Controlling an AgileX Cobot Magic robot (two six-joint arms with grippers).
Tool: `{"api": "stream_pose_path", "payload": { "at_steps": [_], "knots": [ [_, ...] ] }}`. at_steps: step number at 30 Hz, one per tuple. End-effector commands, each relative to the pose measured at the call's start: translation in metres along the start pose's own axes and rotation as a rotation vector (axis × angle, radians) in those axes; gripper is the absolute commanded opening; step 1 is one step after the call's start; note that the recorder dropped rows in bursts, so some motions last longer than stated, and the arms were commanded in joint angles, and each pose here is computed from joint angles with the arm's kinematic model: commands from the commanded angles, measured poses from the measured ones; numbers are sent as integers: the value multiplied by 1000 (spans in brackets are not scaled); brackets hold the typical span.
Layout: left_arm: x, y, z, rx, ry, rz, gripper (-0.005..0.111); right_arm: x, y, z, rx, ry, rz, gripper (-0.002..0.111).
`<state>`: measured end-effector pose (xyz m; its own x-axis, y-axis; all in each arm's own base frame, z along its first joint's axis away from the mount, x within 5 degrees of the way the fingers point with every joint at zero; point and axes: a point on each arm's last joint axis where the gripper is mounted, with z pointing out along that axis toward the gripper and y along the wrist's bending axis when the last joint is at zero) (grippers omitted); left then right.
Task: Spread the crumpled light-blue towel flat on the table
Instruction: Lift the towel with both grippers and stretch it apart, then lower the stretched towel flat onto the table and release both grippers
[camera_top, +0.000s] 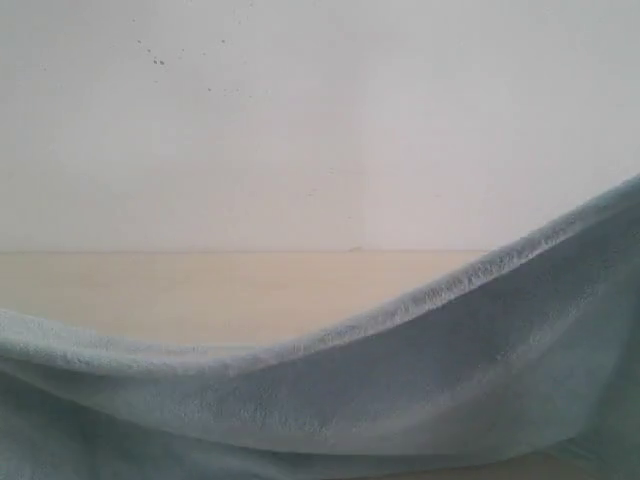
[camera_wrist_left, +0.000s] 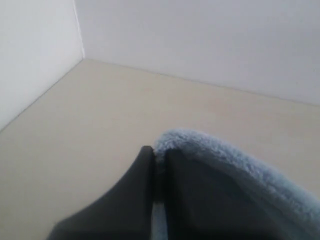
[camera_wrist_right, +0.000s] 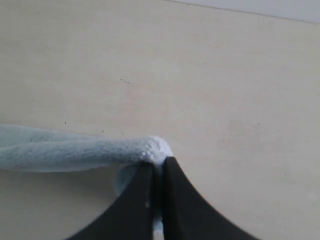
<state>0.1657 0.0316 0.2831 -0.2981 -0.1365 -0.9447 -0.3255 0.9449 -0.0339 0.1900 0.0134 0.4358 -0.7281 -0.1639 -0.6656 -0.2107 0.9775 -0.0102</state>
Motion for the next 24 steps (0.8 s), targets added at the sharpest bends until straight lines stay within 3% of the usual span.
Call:
{"api": "stream_pose_path", "payload": {
  "at_steps": [1, 4, 6, 7, 8, 11, 14, 18, 21, 24],
  "knots": [
    [-7, -4, -26, 116, -88, -48, 4, 9, 3, 8, -32, 26, 1, 0],
    [-1, -4, -35, 152, -122, 9, 4, 27, 2, 31, -38, 116, -8, 0],
    [5, -23, -24, 302, -114, 101, 4, 27, -3, 54, 2, 15, 1, 0],
    [8, -39, -14, 424, -107, 176, 4, 27, -5, 68, 7, -11, 13, 0],
    [8, -45, -6, 461, -85, 197, 4, 26, -6, 77, 9, -8, 17, 0],
    [-2, -61, 49, 431, 53, 182, 4, 14, -15, 121, 21, -10, 34, 0],
    [-52, -82, 83, 467, -33, 157, 4, -23, -26, 143, 71, -190, 36, 0],
    [-142, -98, 91, 477, -275, 139, 4, -92, -34, 111, 112, -404, -14, 0],
    [-161, -99, 85, 478, -332, 134, 4, -109, -32, 85, 111, -413, -64, 0],
    [-155, -96, 83, 470, -310, 118, 4, -107, -31, 79, 100, -346, -88, 0]
  ]
}}
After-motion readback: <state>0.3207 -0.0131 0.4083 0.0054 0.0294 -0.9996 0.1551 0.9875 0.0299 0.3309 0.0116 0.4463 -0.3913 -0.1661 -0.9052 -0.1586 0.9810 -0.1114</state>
